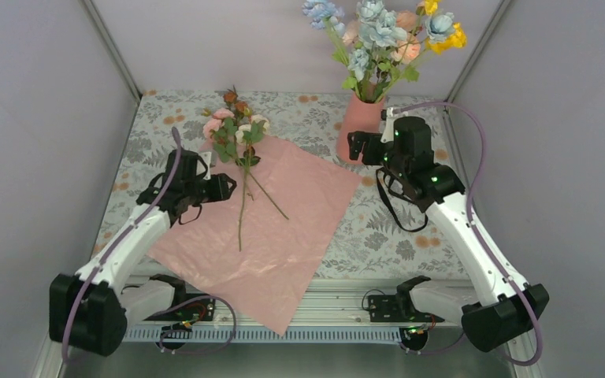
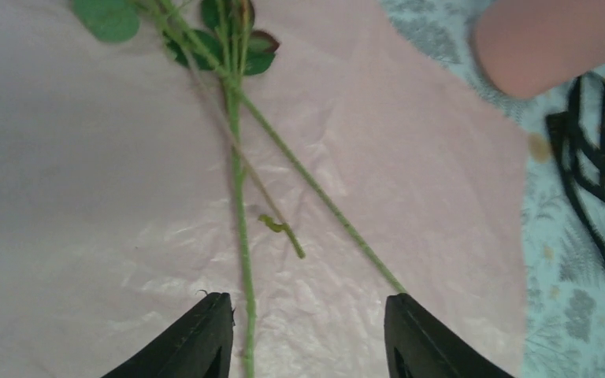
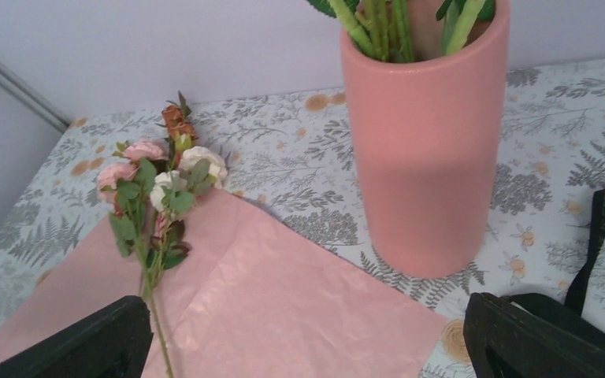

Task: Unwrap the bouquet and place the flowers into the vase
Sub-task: Insert the fake flower into the vase, then pick up the fake flower from the wrapping paper.

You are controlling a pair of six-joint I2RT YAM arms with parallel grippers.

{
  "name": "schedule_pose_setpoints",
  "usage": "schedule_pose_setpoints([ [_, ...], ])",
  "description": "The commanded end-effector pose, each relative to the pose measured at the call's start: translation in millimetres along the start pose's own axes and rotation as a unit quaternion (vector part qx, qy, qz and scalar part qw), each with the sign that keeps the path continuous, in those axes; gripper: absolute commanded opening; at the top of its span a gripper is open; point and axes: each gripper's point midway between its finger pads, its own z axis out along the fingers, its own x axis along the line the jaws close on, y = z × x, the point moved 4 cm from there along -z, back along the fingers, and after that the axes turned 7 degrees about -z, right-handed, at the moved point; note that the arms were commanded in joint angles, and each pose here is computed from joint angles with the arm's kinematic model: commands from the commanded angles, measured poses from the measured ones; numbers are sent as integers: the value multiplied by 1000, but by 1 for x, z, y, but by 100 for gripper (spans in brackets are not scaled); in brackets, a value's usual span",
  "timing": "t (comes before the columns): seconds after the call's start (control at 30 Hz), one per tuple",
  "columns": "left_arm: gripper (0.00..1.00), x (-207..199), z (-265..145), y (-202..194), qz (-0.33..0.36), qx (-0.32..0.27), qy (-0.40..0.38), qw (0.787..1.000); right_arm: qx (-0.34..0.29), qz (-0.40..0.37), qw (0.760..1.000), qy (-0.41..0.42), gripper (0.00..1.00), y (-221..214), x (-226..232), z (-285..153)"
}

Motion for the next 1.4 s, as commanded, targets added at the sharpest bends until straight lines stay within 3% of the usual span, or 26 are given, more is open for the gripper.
schedule_pose_setpoints([
  [0.0, 46, 15, 33, 1, -36, 5, 16, 999, -21, 9, 999, 44, 100, 1, 12, -16],
  [0.17, 45, 21, 67, 4, -56, 19, 9, 998, -39, 19, 995, 84, 100, -4, 24, -25],
  [0.4, 45, 21, 103, 10, -99, 38, -15, 994, -10, 14, 994, 108, 97, -28, 35, -12],
  [0.6, 37, 15, 120, 20, -149, 37, -23, 988, 20, 7, 992, 121, 95, -45, 46, 2],
  [0.87, 33, 4, 144, 30, -186, 41, 13, 982, 9, 2, 992, 122, 95, -41, 51, -4],
  [1.37, 27, 20, 177, 21, -204, 54, 71, 975, 6, -7, 993, 122, 95, -42, 53, -6],
])
